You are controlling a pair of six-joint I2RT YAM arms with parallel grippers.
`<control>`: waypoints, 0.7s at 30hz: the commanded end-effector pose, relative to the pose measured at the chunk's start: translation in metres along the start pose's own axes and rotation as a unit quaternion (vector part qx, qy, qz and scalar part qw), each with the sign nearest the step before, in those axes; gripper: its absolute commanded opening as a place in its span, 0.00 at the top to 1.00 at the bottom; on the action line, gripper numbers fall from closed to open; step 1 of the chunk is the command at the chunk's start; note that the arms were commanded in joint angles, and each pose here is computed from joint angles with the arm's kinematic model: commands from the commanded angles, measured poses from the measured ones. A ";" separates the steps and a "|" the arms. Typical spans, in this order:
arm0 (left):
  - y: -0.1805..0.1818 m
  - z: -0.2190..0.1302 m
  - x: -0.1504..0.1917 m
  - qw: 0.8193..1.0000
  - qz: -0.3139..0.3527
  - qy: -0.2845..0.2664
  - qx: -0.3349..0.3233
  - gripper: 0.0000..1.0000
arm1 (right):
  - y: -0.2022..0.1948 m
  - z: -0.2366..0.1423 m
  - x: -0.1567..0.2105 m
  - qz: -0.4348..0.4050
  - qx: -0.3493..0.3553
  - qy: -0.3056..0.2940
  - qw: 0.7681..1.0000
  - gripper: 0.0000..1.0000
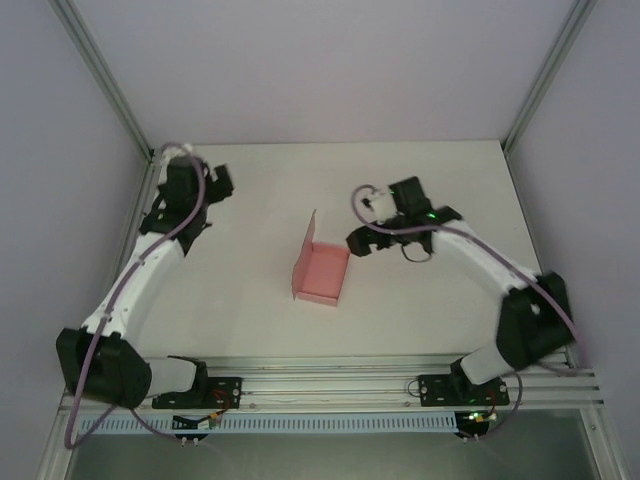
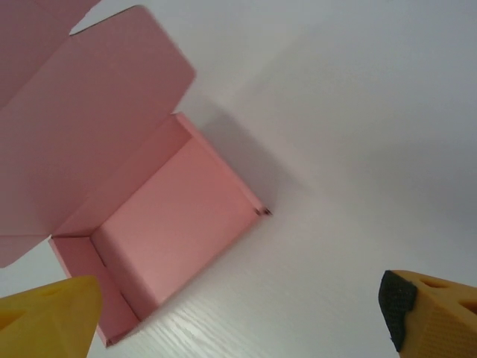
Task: Assemble paper box
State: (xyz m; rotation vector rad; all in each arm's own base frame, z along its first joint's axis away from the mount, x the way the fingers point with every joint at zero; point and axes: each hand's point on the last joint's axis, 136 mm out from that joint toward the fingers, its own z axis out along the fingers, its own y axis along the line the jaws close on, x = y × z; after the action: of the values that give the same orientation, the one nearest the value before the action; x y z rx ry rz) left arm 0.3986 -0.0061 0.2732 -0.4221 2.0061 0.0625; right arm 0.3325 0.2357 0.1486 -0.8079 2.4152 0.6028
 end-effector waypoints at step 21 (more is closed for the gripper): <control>0.034 -0.006 0.111 0.989 -0.071 0.128 -0.036 0.00 | -0.007 0.118 0.018 -0.022 0.036 0.071 0.997 0.83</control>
State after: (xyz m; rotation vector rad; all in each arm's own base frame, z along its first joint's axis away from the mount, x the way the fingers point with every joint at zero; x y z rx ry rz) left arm 0.3413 -0.0029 0.1651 -0.6403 2.2455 0.0333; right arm 0.3552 0.2978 0.0418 -0.9932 2.5349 0.5727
